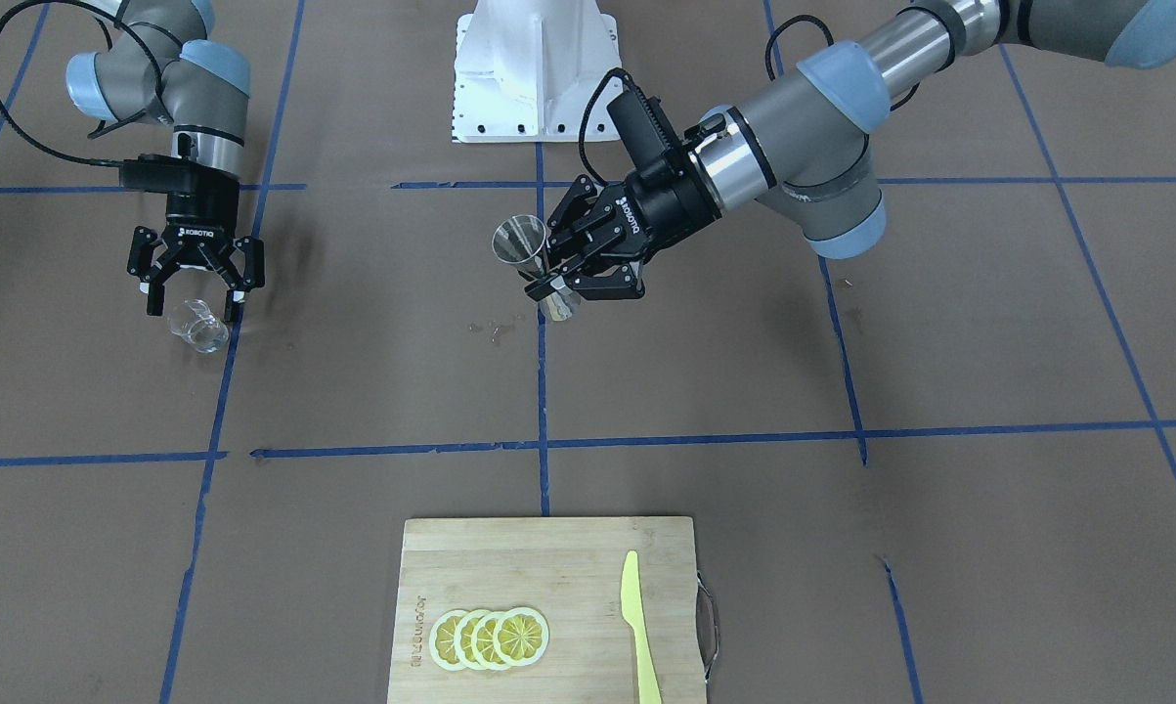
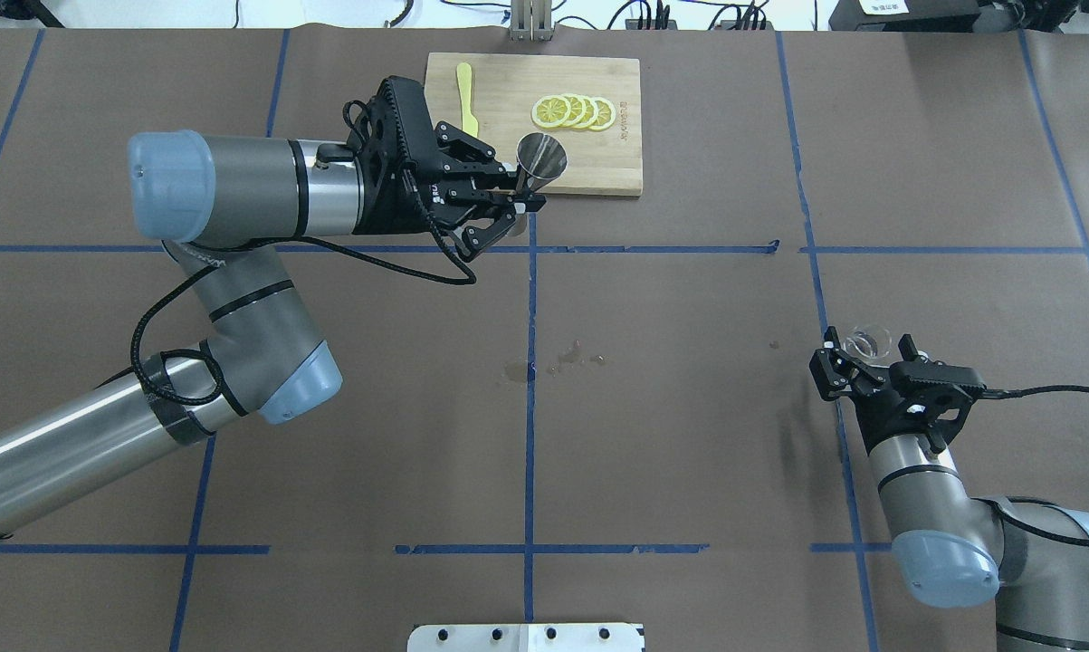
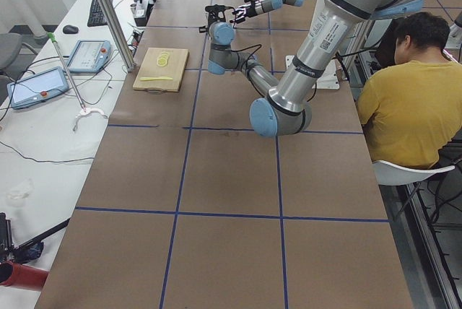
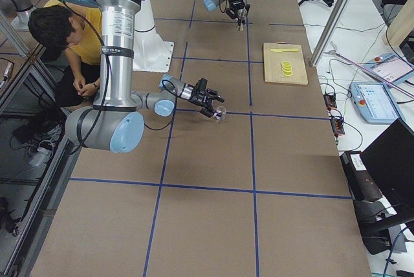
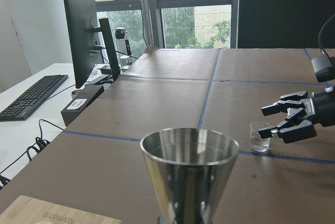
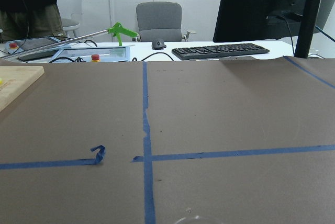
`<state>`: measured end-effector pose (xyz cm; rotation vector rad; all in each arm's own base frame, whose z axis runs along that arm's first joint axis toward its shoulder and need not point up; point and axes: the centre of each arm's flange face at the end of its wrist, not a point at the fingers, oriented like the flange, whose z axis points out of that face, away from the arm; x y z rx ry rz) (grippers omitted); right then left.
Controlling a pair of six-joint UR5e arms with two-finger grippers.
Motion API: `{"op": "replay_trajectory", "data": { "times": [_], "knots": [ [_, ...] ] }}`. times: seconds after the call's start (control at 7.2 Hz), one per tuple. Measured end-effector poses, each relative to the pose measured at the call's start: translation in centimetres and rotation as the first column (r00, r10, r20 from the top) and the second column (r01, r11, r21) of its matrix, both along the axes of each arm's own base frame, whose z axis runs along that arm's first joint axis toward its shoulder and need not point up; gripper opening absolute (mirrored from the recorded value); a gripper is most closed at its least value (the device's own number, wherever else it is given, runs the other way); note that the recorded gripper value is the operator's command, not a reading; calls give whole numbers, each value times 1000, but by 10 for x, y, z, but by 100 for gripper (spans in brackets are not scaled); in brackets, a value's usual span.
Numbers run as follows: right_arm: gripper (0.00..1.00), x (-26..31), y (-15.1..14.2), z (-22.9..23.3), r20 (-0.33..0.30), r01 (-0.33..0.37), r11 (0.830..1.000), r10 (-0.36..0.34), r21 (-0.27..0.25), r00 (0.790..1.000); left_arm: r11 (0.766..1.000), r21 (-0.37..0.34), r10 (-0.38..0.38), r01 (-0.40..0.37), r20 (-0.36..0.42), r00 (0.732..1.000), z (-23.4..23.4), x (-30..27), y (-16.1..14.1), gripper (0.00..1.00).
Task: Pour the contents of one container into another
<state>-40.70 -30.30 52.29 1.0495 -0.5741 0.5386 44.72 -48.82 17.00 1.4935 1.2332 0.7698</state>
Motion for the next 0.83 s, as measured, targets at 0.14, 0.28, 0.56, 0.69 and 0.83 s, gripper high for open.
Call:
{"op": "replay_trajectory", "data": {
  "times": [0.14, 0.28, 0.56, 0.69, 0.83],
  "knots": [
    [100, -2, -1, 6, -10, -10, 1000, 10, 5, 1000, 1000, 0, -1, 1, -1, 1000, 0, 0, 0, 0],
    [100, -3, -2, 13, -16, -16, 1000, 17, 5, 1000, 1000, 0, -1, 1, -2, 1000, 1, 0, 0, 0],
    [100, -6, -2, 19, -18, -24, 1000, 24, 5, 1000, 1000, 1, -2, 2, -2, 1000, 1, 0, 1, 0],
    [100, -7, -2, 22, -18, -27, 1000, 27, 3, 999, 1000, 1, -2, 2, -1, 1000, 1, 0, 1, 0],
    [100, -8, -2, 24, -19, -28, 1000, 28, 2, 999, 1000, 1, -2, 2, -1, 1000, 1, 0, 1, 0]
  ]
}}
